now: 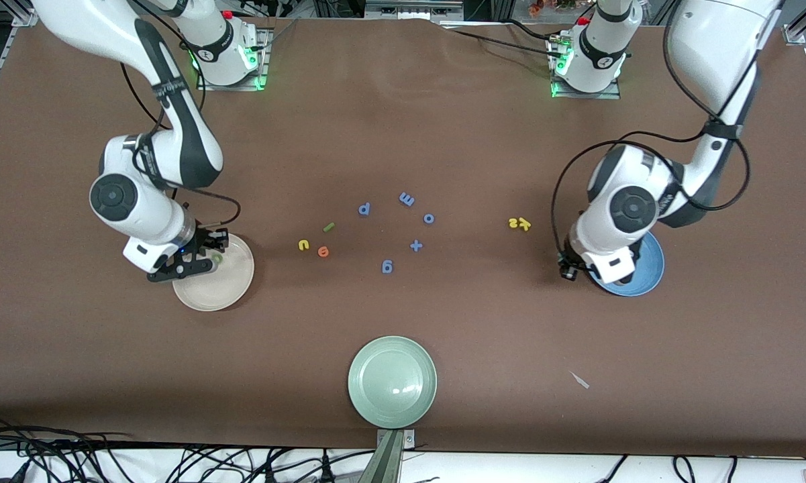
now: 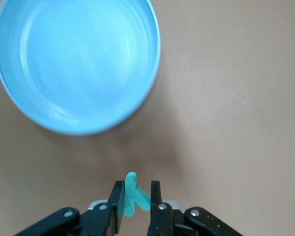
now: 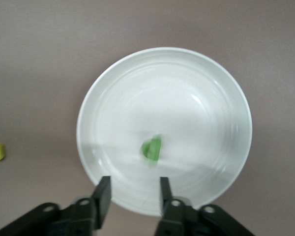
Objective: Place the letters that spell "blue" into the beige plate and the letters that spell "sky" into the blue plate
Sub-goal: 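Release the d onto the white plate while the left gripper carries the y, then release the y into the blue plate while the right gripper grasps the u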
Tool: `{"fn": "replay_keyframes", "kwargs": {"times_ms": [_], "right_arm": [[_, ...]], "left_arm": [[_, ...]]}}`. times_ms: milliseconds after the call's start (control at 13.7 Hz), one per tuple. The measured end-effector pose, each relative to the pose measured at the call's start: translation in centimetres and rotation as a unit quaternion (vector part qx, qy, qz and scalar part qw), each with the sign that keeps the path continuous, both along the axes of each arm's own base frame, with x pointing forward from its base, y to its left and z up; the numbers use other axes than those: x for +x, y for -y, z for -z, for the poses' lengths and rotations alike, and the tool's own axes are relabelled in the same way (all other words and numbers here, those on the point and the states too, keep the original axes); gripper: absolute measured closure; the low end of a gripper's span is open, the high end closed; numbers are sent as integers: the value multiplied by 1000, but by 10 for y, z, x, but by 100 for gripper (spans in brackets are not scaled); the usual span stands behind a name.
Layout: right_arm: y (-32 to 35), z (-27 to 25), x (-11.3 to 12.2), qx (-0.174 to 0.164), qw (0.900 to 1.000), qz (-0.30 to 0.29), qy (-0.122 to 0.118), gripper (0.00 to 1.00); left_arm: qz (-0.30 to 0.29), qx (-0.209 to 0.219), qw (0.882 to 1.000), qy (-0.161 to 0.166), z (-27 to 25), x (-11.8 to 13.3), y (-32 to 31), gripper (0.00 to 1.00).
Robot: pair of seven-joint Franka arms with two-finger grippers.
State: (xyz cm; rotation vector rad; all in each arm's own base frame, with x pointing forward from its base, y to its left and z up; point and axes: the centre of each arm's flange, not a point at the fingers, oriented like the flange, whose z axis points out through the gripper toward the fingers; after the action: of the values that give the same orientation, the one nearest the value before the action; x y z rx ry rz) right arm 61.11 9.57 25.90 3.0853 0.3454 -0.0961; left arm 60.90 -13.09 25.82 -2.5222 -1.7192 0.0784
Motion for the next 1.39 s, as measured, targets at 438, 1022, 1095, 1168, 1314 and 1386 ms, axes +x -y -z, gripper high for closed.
{"fn": "replay_keyframes", "kwargs": {"times_ms": [438, 1022, 1095, 1168, 1314, 1386], "right_arm": [[-34, 13, 3, 7, 1000, 28, 0, 35], [-165, 37, -41, 19, 995, 96, -6, 28], [-167, 47, -43, 19, 995, 96, -6, 28], [-169, 56, -46, 21, 995, 97, -4, 28], [-172, 72, -52, 26, 995, 96, 5, 28], [-173, 79, -55, 27, 995, 99, 7, 28]], "left_arm": [[43, -8, 998, -45, 33, -17, -77, 75], [70, -22, 997, -39, 47, -28, -121, 49], [70, -22, 997, -39, 47, -28, -121, 41], [72, -23, 997, -36, 44, -27, -118, 34], [76, -28, 996, -29, 36, -26, -97, 34], [79, -32, 996, -27, 31, -28, -78, 34]]}}
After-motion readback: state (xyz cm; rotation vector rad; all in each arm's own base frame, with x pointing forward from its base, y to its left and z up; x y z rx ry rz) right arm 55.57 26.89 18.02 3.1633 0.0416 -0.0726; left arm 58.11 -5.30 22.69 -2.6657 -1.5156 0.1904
